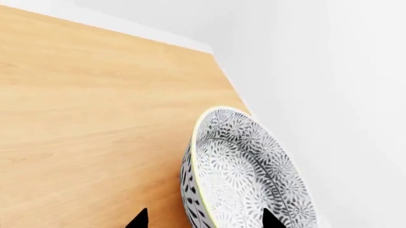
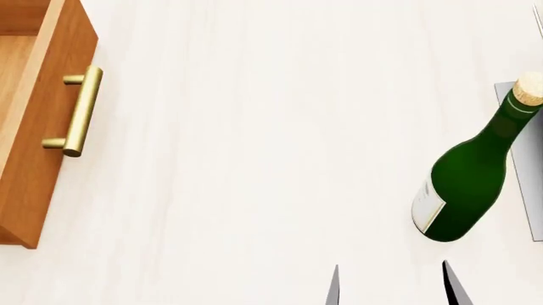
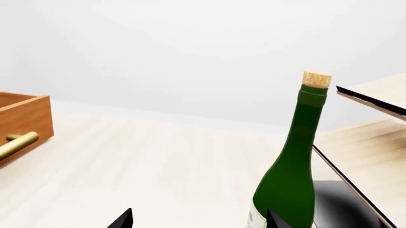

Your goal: Put the bowl on top of the cabinet.

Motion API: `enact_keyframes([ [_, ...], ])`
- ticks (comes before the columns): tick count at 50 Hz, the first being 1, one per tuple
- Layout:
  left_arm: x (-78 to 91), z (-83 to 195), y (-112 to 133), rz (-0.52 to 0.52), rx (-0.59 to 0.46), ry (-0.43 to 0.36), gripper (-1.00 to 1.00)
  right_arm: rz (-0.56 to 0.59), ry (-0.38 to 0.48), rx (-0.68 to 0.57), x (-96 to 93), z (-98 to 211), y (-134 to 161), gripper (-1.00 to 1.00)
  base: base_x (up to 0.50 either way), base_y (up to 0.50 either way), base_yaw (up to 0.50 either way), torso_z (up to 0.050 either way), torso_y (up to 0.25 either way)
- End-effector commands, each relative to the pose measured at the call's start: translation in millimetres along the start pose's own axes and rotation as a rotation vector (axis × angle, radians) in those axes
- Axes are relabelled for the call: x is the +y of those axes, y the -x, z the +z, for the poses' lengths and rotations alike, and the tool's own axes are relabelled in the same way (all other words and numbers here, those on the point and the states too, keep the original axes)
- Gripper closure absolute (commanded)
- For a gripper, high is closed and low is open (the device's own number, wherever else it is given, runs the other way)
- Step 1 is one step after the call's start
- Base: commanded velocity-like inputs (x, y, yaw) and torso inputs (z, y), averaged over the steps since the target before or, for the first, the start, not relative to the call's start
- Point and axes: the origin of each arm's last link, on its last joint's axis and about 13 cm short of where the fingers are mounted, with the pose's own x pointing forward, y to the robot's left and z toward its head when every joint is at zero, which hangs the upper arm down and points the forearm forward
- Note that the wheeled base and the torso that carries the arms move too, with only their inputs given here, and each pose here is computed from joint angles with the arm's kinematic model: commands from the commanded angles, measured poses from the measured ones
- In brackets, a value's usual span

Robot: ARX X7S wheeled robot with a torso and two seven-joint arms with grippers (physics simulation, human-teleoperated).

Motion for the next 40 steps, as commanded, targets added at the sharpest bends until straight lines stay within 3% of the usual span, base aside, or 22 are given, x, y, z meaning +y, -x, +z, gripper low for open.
enact_keyframes([
  [1,15.7,-12.0,-10.6,0.194,0.027,-0.121,-1.0,-0.004,-0.001,-0.015,-2.9,1.7,-1.5,-1.0,0.0,0.0,0.0,0.0,0.0],
  [12,16.3,-22.1,3.7,0.174,0.006,-0.156,-1.0,-0.002,0.002,-0.016,-2.6,1.9,-1.0,-1.0,0.0,0.0,0.0,0.0,-0.002],
  [14,18.3,-25.8,11.3,0.149,0.009,-0.151,-1.0,-0.002,0.002,-0.016,-2.4,1.8,-1.1,-1.0,0.0,0.0,0.0,0.0,0.0],
  [18,20.5,-31.9,27.7,0.078,-0.049,-0.211,-1.0,-0.001,0.004,-0.018,-2.4,1.9,-1.1,-1.0,0.0,0.0,0.0,0.0,-0.003],
  [23,32.7,-42.1,48.4,-0.028,-0.093,-0.195,-1.0,-0.001,0.003,-0.019,-2.6,2.6,-0.7,-1.0,0.0,0.0,0.0,0.0,0.0],
  [30,63.6,-63.5,68.8,-0.117,-0.112,-0.16,-1.0,-0.002,-0.002,-0.024,-3.5,4.2,-0.8,-1.0,0.0,0.0,0.0,0.0,-0.003],
  [40,97.1,-85.1,113.7,-0.275,-0.184,-0.205,-1.0,-0.004,-0.003,-0.028,-3.9,5.2,0.0,-1.0,0.0,0.0,0.0,0.0,-0.004],
])
